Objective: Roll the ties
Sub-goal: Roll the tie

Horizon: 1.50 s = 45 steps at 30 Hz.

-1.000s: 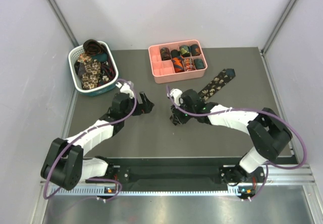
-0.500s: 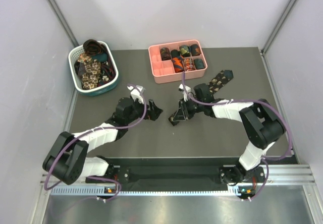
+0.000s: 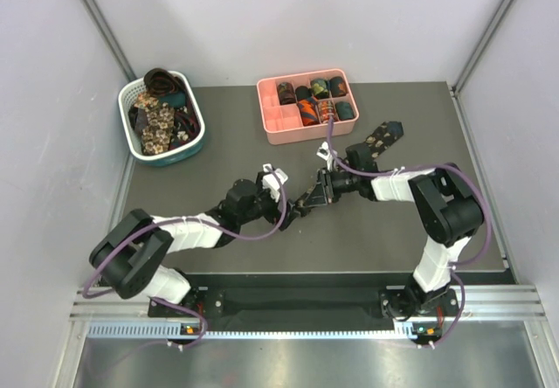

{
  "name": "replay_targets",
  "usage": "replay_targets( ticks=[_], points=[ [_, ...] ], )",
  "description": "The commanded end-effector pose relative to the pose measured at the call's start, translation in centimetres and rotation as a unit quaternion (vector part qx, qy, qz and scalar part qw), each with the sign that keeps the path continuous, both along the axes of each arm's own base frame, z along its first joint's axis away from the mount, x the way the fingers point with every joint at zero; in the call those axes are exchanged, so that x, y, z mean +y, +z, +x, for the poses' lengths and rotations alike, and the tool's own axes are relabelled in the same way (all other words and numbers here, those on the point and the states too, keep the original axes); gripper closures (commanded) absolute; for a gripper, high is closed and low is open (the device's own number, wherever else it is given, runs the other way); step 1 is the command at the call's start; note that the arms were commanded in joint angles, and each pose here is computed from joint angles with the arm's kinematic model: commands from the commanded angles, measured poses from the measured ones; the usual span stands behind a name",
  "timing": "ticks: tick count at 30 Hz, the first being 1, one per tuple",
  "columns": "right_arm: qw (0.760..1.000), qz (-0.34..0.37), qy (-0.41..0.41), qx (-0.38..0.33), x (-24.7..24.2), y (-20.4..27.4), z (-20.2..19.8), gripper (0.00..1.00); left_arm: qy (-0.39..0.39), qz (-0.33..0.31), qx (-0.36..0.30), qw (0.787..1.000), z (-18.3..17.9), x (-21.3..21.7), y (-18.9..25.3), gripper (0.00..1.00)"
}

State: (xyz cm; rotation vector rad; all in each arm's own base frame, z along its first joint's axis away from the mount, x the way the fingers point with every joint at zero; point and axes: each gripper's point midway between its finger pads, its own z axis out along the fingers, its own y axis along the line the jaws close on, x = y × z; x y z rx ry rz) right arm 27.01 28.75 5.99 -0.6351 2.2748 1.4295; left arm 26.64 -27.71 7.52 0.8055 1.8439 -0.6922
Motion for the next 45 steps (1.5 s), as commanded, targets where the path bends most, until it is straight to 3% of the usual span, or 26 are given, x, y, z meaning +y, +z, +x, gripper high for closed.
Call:
replay_targets(
  ticks=[1, 9, 29, 39, 45],
  points=[
    [1.0, 0.026, 0.007, -0.006, -0.1, 0.1, 0.5, 1.0, -0.037, -0.001, -0.055, 0.998, 1.3, -1.7, 2.2, 0.04],
    [0.999, 0.04, -0.006, 0.01, -0.6, 0.0, 1.2, 1.0, -0.081, 0.025, -0.052, 0.995, 1.1, -3.7, 1.2, 0.09],
    [0.999, 0.039, -0.023, 0.022, -1.4, -0.6, 2.3, 1.0, -0.099, 0.063, -0.026, 0.993, 1.5, -5.0, -3.1, 0.18],
    [0.999, 0.014, -0.027, 0.027, -1.7, -1.3, 3.0, 0.98, -0.104, 0.075, -0.027, 0.991, 1.7, -5.1, -4.2, 0.46],
    [0.999, -0.008, -0.038, 0.021, -2.1, -1.4, 3.9, 0.82, -0.117, 0.079, -0.016, 0.99, 1.1, -5.2, -4.4, 0.61]
  ],
)
